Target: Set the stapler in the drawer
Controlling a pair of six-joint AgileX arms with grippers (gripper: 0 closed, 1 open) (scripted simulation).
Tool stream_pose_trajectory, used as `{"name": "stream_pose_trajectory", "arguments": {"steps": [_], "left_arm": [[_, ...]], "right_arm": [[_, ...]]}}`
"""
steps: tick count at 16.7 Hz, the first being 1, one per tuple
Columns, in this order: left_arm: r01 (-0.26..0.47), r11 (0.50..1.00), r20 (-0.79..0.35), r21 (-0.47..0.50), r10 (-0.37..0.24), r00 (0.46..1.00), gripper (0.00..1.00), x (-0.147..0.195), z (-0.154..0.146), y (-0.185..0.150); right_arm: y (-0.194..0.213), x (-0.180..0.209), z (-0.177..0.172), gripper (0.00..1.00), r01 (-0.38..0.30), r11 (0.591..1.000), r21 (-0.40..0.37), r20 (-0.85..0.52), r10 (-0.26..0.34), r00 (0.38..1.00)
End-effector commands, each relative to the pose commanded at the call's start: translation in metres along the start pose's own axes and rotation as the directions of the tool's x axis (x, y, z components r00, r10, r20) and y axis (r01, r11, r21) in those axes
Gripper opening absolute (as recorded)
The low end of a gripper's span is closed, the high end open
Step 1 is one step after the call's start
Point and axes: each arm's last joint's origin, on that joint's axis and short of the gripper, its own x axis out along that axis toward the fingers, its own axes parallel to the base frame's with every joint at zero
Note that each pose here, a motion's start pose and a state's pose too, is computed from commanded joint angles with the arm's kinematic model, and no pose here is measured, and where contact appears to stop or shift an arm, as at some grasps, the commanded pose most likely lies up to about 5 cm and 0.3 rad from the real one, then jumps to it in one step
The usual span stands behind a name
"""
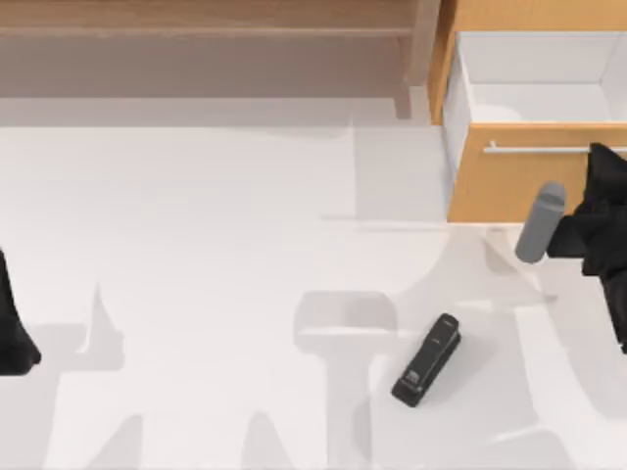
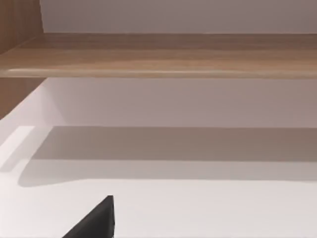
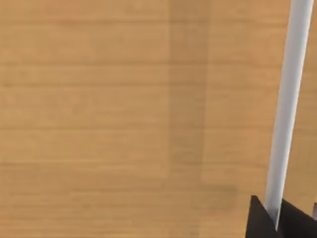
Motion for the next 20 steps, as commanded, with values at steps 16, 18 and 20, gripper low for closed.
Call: {"name": "stream_pose_trajectory", "arguments": {"steps": [16,18,20], "left_arm": [[0.000,1.000,0.000,0.000,0.000,1.000,1.00,0.000,0.000,0.000],[0.000,1.000,0.000,0.000,0.000,1.000,1.00,0.000,0.000,0.000],[0.000,1.000,0.000,0.000,0.000,1.000,1.00,0.000,0.000,0.000]], "right_arm": [[0.002,-0.039,-0.002,0.53,-0.019,1.000,-0.005,-0.001,0.019,1.000],[0.002,-0.039,-0.002,0.68,-0.019,1.000,-0.005,-0.001,0.019,1.000],[0.002,-0.039,-0.002,0.83,-0.019,1.000,-0.005,-0.001,0.019,1.000]]}}
